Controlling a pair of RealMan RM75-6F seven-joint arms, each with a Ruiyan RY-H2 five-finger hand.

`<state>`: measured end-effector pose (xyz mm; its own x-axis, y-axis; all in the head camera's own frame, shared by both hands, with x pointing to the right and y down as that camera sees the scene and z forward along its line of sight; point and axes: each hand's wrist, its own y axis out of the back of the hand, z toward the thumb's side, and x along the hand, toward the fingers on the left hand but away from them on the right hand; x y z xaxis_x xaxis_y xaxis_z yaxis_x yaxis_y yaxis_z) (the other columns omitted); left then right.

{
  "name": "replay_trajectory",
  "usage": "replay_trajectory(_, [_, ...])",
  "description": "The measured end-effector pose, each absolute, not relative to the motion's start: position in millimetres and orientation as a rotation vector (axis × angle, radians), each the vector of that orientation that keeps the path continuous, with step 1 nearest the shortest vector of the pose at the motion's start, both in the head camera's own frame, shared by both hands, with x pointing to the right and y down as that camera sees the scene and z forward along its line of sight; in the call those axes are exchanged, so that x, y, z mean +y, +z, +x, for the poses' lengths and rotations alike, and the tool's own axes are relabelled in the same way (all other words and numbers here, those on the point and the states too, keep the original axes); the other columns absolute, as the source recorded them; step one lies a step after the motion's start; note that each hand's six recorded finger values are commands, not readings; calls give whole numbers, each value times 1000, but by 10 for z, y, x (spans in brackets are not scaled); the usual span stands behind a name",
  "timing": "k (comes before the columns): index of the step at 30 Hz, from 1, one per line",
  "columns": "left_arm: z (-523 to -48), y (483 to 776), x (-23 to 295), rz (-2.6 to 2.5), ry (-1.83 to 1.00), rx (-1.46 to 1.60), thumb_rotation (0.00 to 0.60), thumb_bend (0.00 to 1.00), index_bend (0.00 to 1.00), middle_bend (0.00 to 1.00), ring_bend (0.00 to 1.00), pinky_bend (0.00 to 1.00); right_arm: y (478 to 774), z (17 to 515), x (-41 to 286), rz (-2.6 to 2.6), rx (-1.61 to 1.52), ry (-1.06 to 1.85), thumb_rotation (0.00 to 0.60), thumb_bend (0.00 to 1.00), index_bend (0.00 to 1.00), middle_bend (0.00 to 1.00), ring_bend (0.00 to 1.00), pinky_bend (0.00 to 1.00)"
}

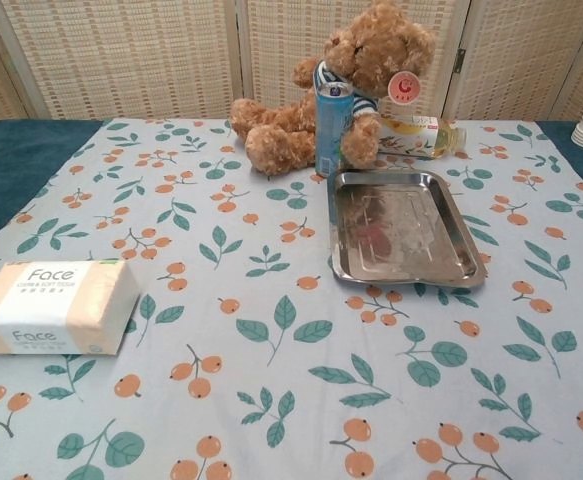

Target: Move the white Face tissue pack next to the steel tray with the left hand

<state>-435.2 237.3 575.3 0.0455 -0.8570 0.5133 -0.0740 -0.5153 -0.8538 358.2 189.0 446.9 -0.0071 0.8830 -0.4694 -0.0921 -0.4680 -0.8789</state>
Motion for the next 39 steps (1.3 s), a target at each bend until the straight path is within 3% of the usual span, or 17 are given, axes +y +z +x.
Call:
replay_trajectory(7, [-4096,5719,2329,-1735,-1511,944,600,328,0,41,33,185,4454,3581,1893,-1495,-861,1581,600,120,0,0,0,0])
replay_trajectory(19, [-3220,5506,2268,-1802,-1471,826,600,234,0,61,19,181,4407,3585,1906,-1507,-873,1567,600,120,0,0,0,0])
replay_trajectory(29, [-2422,5778,2475,-1794,-1451,618,600,220,0,56,14,170,4379,3605,1898,-1521,-880,1565,600,120,0,0,0,0])
replay_trajectory(39, [-1997,5965,2479,-1718,-1482,601,600,217,0,96,14,154,4385,3619,1886,-1524,-882,1572,600,120,0,0,0,0])
